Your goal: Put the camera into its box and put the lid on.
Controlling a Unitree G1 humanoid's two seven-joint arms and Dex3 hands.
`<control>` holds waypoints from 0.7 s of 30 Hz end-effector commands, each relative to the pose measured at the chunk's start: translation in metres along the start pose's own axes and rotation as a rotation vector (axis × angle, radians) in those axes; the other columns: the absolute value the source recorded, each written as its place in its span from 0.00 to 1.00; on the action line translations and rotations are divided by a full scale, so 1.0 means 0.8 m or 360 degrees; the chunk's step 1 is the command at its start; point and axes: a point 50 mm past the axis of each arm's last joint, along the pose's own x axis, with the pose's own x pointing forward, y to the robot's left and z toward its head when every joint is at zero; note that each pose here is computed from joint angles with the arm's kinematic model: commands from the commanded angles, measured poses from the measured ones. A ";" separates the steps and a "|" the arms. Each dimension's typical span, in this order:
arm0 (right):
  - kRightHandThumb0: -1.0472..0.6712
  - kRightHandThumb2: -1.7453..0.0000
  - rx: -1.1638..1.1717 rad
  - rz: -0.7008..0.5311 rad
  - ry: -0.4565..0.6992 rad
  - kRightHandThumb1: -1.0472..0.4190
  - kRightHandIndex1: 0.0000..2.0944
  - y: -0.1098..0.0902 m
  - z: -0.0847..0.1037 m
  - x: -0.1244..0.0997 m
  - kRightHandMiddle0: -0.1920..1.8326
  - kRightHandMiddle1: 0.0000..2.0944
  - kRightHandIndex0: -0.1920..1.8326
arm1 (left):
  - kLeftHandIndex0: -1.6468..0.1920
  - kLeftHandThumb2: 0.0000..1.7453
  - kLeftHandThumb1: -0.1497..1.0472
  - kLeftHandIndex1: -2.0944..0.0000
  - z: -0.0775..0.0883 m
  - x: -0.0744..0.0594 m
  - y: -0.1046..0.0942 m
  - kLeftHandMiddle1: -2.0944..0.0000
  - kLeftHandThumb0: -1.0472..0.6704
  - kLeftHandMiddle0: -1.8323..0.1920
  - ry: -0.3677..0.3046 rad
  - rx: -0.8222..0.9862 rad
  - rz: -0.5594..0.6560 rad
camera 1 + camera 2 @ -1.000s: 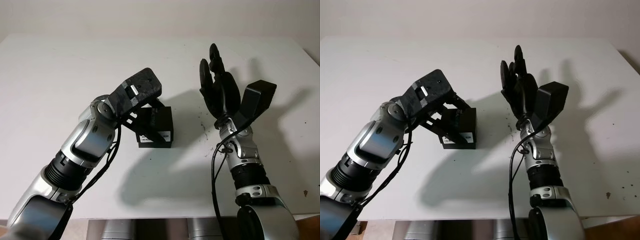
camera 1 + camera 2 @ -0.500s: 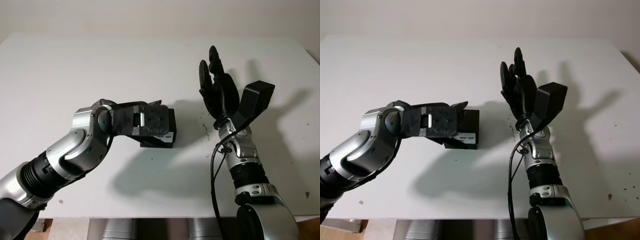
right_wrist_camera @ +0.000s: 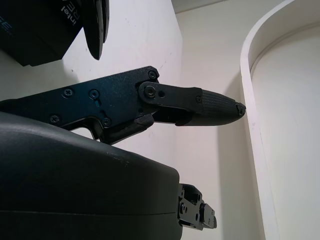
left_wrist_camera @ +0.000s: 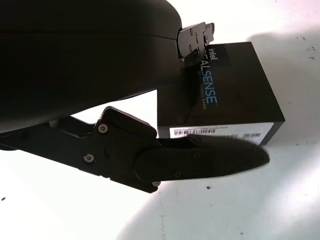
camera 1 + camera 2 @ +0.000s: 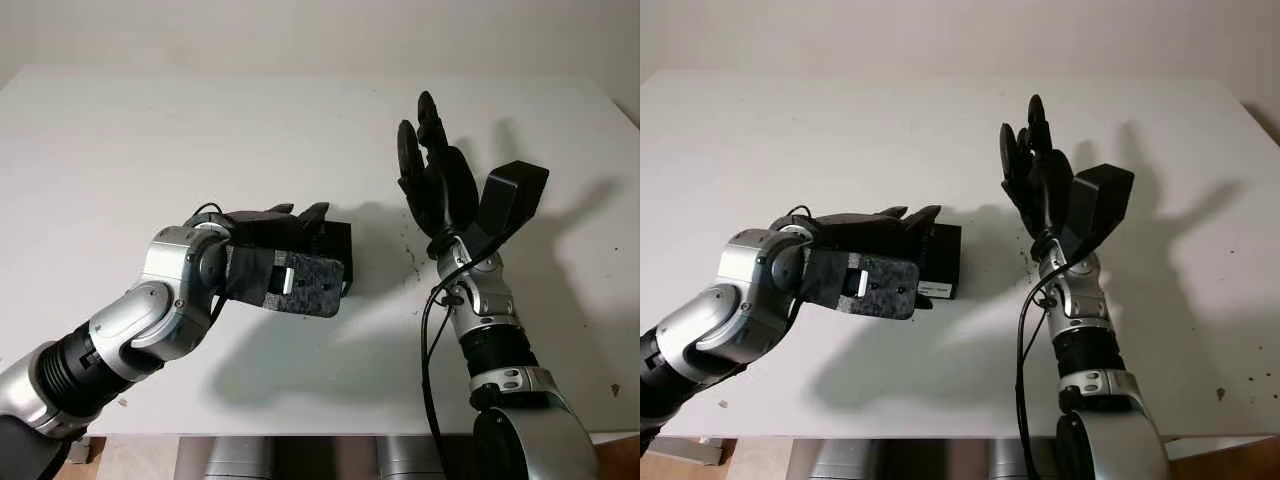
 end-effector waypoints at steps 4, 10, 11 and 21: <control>0.22 0.71 -0.0021 0.0013 -0.0047 0.00 0.00 -0.002 0.010 0.003 0.00 0.00 0.00 | 1.00 0.41 1.00 1.00 -0.005 -0.004 -0.018 1.00 0.09 1.00 -0.0004 0.0042 0.0019; 0.22 0.71 -0.0031 0.0013 -0.0041 0.00 0.00 -0.005 0.010 0.002 0.00 0.00 0.00 | 1.00 0.41 1.00 1.00 -0.037 -0.001 -0.027 1.00 0.11 1.00 0.0124 -0.0092 0.0134; 0.22 0.71 -0.0034 0.0013 -0.0040 0.00 0.00 -0.006 0.010 0.002 0.00 0.00 0.00 | 1.00 0.40 1.00 1.00 -0.040 0.000 -0.027 1.00 0.12 1.00 0.0130 -0.0123 0.0159; 0.22 0.71 -0.0051 0.0029 -0.0038 0.00 0.00 -0.008 0.013 0.004 0.00 0.00 0.00 | 1.00 0.40 1.00 1.00 -0.074 -0.006 -0.004 1.00 0.11 1.00 0.0085 -0.0574 0.0476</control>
